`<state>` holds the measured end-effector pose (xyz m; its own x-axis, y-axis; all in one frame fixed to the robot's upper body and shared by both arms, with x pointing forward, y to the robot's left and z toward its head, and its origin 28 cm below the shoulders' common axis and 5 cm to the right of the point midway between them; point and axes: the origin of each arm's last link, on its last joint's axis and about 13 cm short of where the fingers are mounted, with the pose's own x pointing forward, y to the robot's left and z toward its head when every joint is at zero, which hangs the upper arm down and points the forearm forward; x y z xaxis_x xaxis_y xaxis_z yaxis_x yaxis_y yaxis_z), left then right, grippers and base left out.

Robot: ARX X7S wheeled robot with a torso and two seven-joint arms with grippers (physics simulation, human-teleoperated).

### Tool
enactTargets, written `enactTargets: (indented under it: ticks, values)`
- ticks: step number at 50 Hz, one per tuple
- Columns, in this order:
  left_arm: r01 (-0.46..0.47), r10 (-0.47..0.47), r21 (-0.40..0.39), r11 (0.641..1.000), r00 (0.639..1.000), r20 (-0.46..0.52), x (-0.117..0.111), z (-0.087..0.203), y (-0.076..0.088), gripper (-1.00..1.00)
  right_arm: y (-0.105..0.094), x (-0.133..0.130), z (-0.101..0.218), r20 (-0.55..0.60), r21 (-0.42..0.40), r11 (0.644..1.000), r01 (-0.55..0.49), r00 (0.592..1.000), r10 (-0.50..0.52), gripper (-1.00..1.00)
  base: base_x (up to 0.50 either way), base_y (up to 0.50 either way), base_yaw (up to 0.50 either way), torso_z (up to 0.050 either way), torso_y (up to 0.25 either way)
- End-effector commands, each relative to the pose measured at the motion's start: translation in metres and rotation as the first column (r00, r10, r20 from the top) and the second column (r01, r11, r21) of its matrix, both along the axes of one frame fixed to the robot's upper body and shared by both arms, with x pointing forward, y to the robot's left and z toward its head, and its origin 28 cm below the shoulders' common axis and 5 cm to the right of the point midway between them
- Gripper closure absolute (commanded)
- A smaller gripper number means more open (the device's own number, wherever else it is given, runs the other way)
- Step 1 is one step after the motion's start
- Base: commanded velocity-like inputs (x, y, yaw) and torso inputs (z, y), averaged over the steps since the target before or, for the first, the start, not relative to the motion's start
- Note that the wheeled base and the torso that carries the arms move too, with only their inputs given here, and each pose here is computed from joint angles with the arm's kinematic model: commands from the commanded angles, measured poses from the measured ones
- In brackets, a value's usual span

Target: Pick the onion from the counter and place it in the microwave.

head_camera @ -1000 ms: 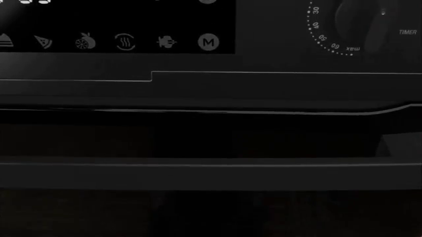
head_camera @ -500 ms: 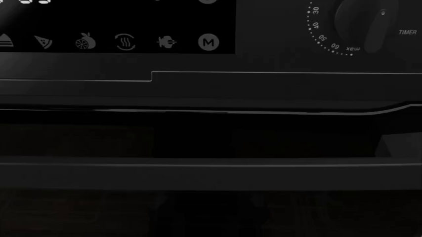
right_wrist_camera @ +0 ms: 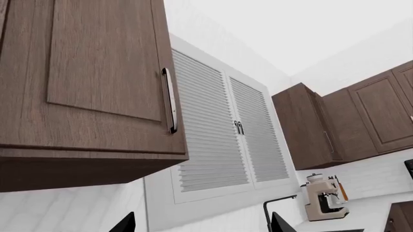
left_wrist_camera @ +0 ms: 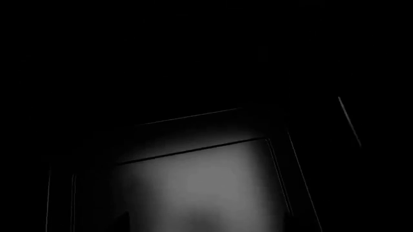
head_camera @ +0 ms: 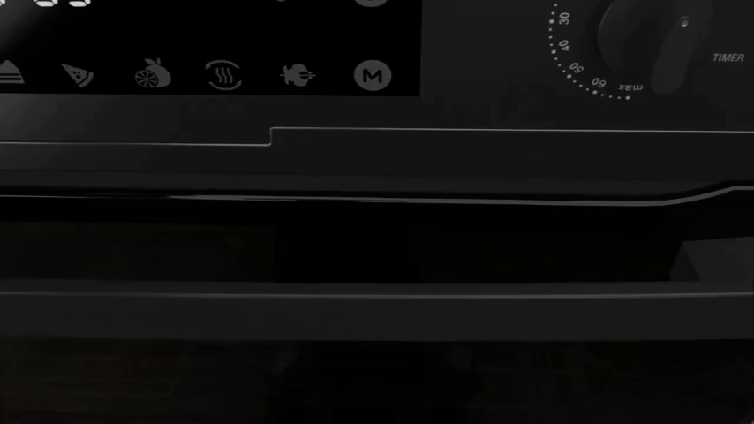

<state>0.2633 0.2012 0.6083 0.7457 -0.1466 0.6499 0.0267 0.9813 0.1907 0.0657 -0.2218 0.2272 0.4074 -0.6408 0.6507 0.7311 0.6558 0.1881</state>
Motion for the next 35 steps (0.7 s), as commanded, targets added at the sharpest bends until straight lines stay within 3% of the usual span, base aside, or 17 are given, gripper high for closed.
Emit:
enactTargets:
  ticks: [1,8,15,18,35]
  values:
    - [0.023,-0.024,0.008,1.0,0.992,0.128,-0.005,0.011,-0.006,-1.0,-0.005,-0.002,0.001,0.008,-0.024,0.999,0.028,1.0,-0.028,-1.0,0.0,0.0,0.0,0.0,0.0]
    - [0.013,-0.021,0.034,0.999,0.97,0.244,-0.008,0.017,-0.006,-1.0,-0.004,-0.001,0.001,0.006,-0.026,0.999,0.027,1.0,-0.027,-1.0,0.0,0.0,0.0,0.0,0.0]
    - [0.035,-0.035,0.006,0.999,0.949,0.314,-0.012,0.021,-0.006,-1.0,-0.004,-0.001,0.001,0.007,-0.025,0.999,0.029,1.0,-0.029,-1.0,0.0,0.0,0.0,0.0,0.0]
    - [0.045,-0.039,-0.007,0.999,0.924,0.381,-0.015,0.025,-0.006,-1.0,-0.004,-0.001,0.0,0.005,-0.025,0.999,0.028,1.0,-0.028,-1.0,0.0,0.0,0.0,0.0,0.0]
    - [0.06,-0.047,-0.01,0.998,0.861,0.506,-0.026,0.032,-0.008,-1.0,-0.005,-0.002,0.0,0.011,-0.022,0.999,0.028,1.0,-0.028,-1.0,0.0,0.0,0.0,0.0,0.0]
